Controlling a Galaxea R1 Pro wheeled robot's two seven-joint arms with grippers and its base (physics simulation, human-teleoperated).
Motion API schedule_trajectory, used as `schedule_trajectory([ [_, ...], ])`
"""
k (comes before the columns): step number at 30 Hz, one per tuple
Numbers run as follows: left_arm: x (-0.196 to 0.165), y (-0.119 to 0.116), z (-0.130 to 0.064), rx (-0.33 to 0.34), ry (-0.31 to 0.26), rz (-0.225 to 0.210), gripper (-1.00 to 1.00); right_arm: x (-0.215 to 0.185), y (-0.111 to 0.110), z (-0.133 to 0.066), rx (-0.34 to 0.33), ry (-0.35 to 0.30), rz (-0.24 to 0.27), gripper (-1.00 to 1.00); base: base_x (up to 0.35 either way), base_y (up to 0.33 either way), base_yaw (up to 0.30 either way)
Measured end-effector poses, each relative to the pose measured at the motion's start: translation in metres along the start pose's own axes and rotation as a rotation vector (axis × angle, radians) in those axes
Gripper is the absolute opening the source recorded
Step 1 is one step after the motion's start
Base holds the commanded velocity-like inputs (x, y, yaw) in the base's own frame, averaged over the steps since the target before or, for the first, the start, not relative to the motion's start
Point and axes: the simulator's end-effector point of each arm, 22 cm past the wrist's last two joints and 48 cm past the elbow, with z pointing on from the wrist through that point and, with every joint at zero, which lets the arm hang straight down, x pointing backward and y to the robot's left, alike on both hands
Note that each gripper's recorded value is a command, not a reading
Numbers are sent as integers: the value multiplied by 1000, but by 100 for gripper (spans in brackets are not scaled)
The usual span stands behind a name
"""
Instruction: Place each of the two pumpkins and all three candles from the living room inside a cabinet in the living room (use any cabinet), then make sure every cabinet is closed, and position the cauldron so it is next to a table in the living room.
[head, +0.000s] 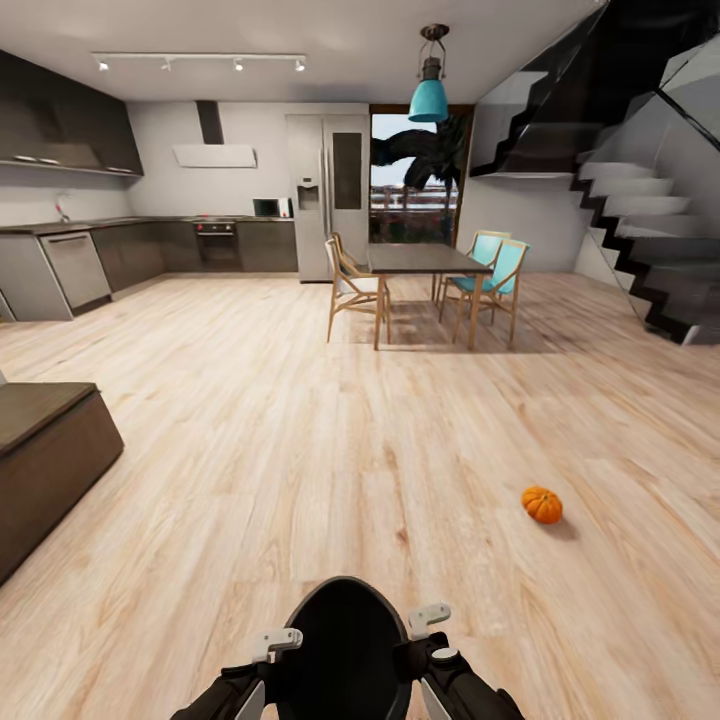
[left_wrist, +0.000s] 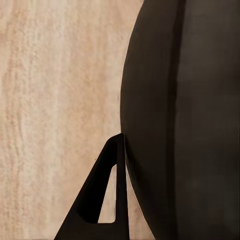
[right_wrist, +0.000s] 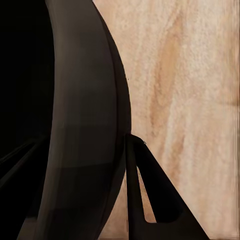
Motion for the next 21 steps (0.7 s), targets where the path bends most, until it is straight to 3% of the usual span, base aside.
schedule_trajectory([
  [21,0,1,0,0,0,0,-100,0,1,0,1,0,1,-100,0,0,-257],
])
